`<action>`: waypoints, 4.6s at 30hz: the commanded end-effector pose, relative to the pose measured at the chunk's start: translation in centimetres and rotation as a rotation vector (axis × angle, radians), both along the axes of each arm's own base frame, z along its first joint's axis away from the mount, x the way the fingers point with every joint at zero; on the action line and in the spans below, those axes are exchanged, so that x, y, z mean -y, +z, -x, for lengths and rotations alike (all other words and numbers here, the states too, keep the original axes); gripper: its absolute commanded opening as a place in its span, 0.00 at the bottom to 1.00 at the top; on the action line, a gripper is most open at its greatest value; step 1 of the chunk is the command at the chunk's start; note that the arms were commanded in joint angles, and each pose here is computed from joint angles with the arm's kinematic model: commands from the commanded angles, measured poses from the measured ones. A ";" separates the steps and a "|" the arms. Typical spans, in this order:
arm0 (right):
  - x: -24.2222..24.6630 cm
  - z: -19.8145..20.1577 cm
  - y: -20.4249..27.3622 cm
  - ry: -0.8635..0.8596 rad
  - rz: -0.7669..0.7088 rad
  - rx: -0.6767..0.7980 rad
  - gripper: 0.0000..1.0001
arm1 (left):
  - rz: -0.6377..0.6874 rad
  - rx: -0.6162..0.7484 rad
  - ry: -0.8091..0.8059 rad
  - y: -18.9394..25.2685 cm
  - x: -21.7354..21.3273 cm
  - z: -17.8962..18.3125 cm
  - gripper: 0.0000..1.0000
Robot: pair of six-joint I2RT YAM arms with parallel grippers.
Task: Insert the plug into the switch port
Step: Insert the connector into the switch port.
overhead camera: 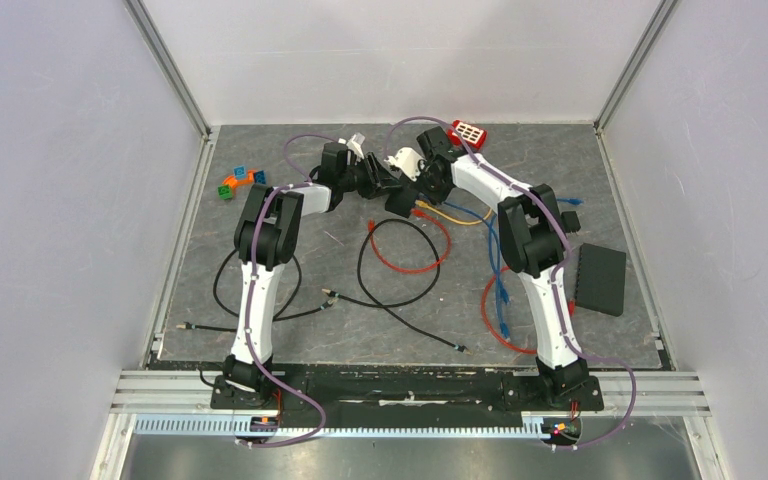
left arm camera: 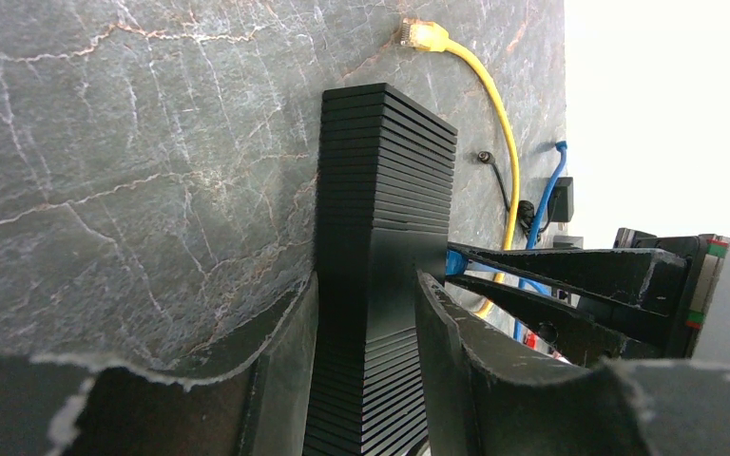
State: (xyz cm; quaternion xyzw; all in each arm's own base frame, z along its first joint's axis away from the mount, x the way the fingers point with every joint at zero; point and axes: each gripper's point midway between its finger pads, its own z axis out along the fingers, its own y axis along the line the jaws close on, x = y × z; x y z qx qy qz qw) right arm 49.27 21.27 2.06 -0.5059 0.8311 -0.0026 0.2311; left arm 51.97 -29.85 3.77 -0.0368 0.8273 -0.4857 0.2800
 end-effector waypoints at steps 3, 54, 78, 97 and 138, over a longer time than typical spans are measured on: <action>-1.6 -1.3 0.9 0.029 -0.098 0.087 0.00 | 0.032 -0.004 -0.051 1.1 1.3 1.2 0.48; -12.0 -0.8 5.1 0.443 -0.472 0.312 0.00 | 0.217 -0.032 -0.474 1.7 9.3 10.4 0.42; -16.1 1.6 4.5 0.657 -0.458 0.286 0.00 | 0.240 0.109 -0.631 5.0 12.6 13.8 0.39; -16.6 3.4 6.3 0.733 -0.542 0.363 0.00 | 0.302 0.102 -0.656 5.6 13.9 15.7 0.38; -10.4 -1.4 9.2 0.070 -0.580 0.429 0.00 | 0.034 0.355 -0.237 14.1 -1.4 3.1 0.50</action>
